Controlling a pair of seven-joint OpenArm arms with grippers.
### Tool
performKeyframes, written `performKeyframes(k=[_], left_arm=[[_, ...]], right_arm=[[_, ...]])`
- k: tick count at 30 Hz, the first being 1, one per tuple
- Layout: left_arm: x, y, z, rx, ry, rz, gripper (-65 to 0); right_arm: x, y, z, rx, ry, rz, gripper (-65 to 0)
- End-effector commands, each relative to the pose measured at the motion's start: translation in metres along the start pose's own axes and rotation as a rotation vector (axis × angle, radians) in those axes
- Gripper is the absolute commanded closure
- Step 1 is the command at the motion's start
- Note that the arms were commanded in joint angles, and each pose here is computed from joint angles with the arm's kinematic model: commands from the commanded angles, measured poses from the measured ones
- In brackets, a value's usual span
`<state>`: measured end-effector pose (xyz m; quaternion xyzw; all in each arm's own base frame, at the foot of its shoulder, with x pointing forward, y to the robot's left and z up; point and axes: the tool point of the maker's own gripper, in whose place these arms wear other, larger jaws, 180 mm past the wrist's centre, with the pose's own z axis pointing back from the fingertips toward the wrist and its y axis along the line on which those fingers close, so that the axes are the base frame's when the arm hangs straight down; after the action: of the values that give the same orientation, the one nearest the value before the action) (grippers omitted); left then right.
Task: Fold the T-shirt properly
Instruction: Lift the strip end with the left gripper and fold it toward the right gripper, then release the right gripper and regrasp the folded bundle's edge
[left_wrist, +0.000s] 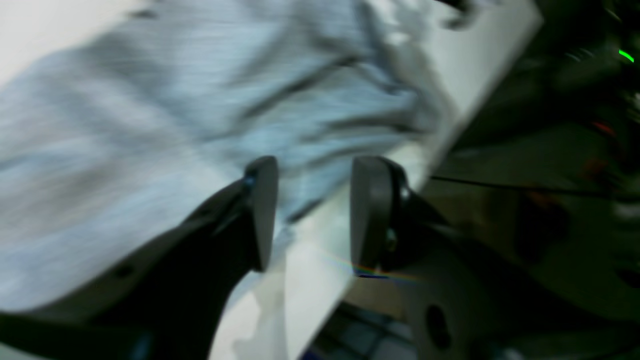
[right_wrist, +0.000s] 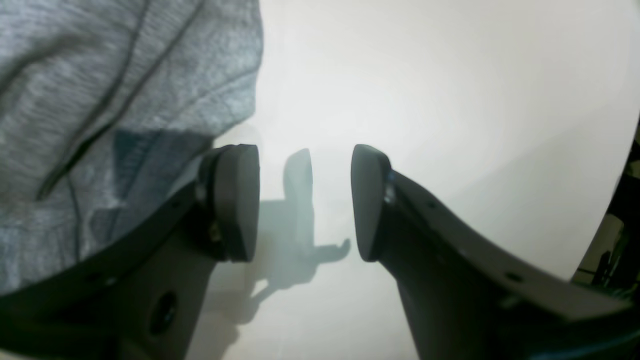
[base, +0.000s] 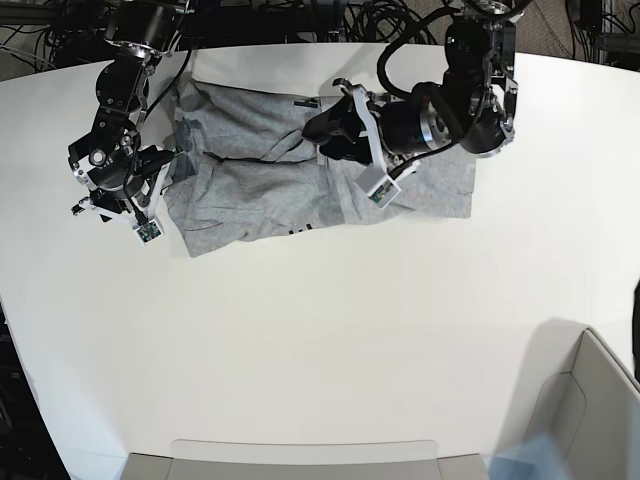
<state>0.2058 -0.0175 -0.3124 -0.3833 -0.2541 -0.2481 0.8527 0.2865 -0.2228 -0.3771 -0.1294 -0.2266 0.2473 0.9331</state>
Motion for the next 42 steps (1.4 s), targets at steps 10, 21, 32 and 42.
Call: performKeyframes(k=[10, 21, 32, 42], left_arm=[[0.007, 0.086, 0.05, 0.263, -0.12, 0.155, -1.0], [-0.035, 0.15, 0.03, 0.409, 0.02, 0.263, -0.6], [-0.035, 0.172, 0.013, 0.43, 0.102, 0.267, -0.4], [-0.04, 0.172, 0.012, 0.436, 0.116, 0.27, -0.4]], right_arm=[[0.007, -0.008, 0.004, -0.019, -0.026, 0.016, -29.3], [0.013, -0.008, 0.007, -0.01, -0.054, -0.002, -29.3], [0.023, 0.002, 0.044, 0.196, -0.316, -0.239, -29.3], [-0.035, -0.001, 0.056, 0.329, -0.341, -0.538, -29.3]])
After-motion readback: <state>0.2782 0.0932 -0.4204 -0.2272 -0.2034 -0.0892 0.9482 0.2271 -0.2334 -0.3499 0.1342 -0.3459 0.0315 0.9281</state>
